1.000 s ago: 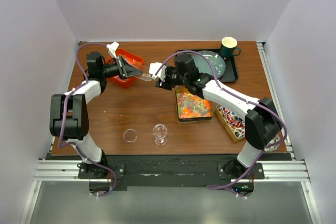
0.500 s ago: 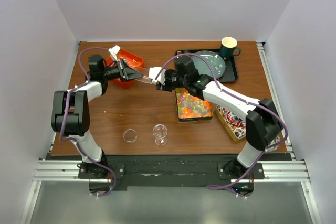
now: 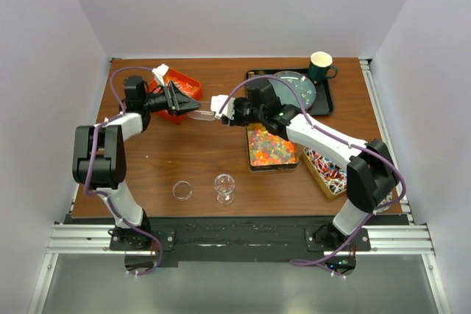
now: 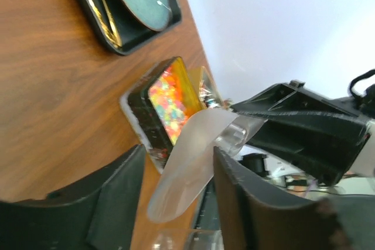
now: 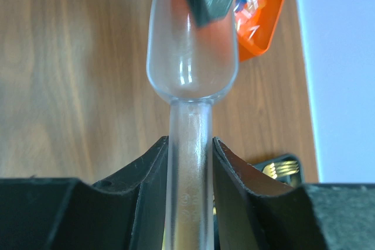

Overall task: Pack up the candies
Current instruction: Pick up the spatula from the center of the board, then scoop the fake candies from the storage box.

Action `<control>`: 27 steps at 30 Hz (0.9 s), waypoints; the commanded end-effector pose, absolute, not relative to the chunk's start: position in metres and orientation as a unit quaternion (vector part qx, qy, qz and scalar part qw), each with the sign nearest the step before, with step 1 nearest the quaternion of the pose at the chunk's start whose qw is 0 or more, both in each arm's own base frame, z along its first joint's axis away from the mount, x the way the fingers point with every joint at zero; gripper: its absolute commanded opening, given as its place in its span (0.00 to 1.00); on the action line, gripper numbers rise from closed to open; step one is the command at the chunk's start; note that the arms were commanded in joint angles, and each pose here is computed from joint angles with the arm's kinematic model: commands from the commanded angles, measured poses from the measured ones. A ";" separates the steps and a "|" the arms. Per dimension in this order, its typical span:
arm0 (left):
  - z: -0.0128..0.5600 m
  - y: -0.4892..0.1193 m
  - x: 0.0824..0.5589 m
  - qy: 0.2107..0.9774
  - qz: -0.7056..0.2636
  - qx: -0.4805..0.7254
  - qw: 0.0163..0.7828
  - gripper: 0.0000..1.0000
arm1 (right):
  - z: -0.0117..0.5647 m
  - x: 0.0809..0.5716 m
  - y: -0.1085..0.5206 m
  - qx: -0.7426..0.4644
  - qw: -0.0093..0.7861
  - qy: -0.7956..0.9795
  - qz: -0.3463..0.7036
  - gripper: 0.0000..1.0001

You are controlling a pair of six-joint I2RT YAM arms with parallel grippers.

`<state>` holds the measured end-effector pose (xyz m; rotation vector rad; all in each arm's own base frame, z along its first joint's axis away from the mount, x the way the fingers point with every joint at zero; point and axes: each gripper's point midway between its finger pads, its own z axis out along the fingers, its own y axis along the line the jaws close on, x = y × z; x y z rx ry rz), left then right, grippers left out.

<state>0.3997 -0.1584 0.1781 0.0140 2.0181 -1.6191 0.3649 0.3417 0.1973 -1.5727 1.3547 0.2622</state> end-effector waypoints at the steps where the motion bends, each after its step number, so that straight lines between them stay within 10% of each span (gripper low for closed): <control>1: 0.202 -0.139 0.424 0.748 -0.552 0.073 0.360 0.58 | 0.254 0.379 0.310 -0.622 0.518 0.579 0.100 0.00; 27: 0.122 -0.223 0.346 0.737 -0.417 0.402 0.348 0.57 | 0.201 0.345 0.085 -0.751 0.119 0.649 -0.030 0.00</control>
